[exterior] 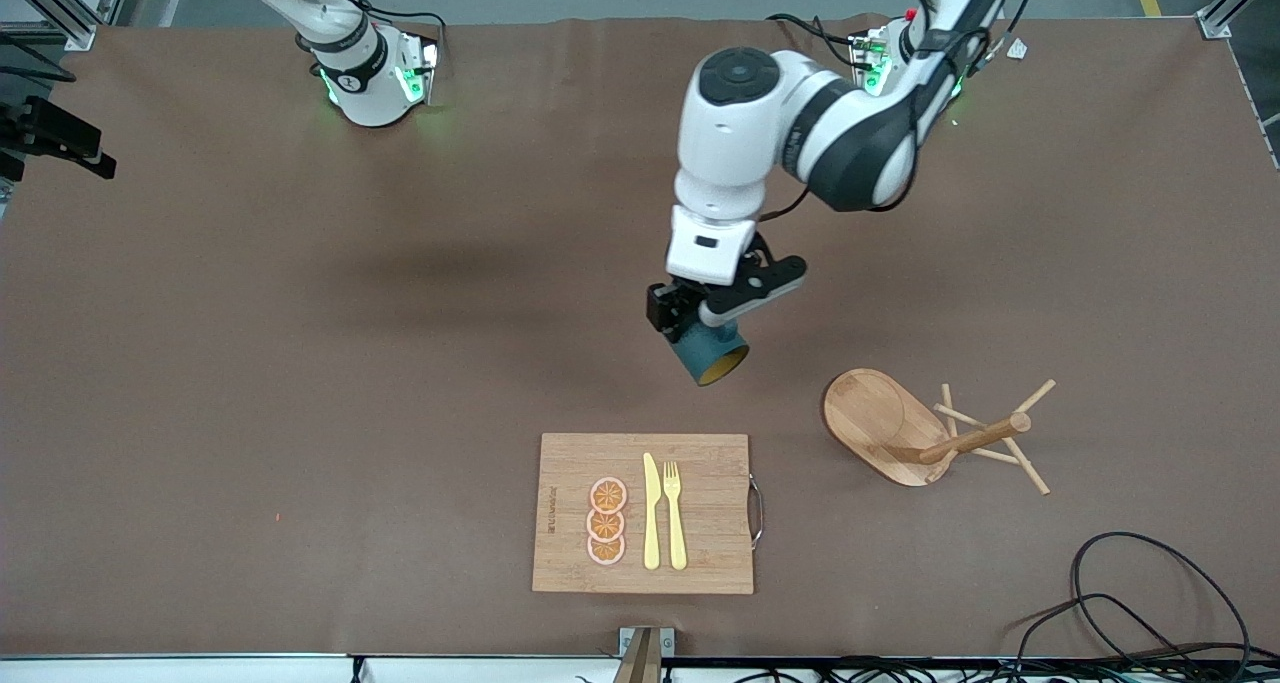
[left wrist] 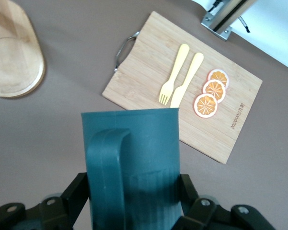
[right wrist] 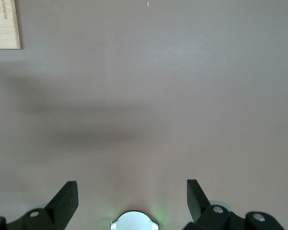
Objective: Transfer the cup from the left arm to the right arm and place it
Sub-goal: 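Carry the mug to mid-table and set it down upright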
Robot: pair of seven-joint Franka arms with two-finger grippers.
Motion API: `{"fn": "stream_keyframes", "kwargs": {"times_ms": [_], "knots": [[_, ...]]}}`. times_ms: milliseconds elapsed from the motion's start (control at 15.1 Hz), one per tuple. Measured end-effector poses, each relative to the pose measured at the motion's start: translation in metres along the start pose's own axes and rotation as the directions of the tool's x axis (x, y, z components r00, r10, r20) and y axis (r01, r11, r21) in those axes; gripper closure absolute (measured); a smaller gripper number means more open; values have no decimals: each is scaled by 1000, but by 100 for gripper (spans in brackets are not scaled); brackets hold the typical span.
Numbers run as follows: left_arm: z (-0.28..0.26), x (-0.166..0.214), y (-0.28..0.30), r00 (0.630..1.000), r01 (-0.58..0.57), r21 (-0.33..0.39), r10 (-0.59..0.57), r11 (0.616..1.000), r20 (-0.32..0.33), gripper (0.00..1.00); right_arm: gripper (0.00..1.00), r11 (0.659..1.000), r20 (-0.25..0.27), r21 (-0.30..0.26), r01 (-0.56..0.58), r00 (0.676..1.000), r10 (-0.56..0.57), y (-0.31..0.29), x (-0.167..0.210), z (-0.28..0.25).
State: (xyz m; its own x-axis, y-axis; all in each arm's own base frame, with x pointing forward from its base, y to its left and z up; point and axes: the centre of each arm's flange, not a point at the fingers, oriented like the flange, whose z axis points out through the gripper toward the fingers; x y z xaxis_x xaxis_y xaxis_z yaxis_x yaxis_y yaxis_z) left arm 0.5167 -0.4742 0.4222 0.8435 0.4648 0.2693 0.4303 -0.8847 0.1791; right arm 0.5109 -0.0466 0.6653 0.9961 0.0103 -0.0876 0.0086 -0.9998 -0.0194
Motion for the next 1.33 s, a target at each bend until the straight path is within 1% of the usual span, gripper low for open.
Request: {"fn": "stream_keyframes", "kwargs": {"times_ms": [265,398,530,663,861,1060,1127,1325], "knots": [[22,-70,26,987,-113,19,114,993,-113,19,0,1000,-7,-2,-1,1000,1,1,6,4],[28,-105,34,966,-178,24,179,984,-184,19,0,1000,-18,-6,-4,1000,4,3,17,12],[39,-141,39,933,-236,27,235,971,-273,19,0,1000,6,-9,-12,1000,12,8,31,30],[61,-176,41,883,-293,33,284,955,-373,19,0,1000,40,-10,-28,999,29,17,47,54],[112,-220,34,798,-373,35,340,927,-499,19,0,999,14,-14,-42,999,42,32,61,66],[155,-246,24,716,-446,28,376,895,-588,19,0,1000,-6,-16,18,1000,-18,42,65,68],[167,-254,20,687,-464,36,385,885,-616,19,0,999,-11,-17,33,999,-33,47,68,70],[205,-273,6,584,-513,55,395,857,-710,19,0,999,-2,-17,31,1000,-31,64,77,87]]}}
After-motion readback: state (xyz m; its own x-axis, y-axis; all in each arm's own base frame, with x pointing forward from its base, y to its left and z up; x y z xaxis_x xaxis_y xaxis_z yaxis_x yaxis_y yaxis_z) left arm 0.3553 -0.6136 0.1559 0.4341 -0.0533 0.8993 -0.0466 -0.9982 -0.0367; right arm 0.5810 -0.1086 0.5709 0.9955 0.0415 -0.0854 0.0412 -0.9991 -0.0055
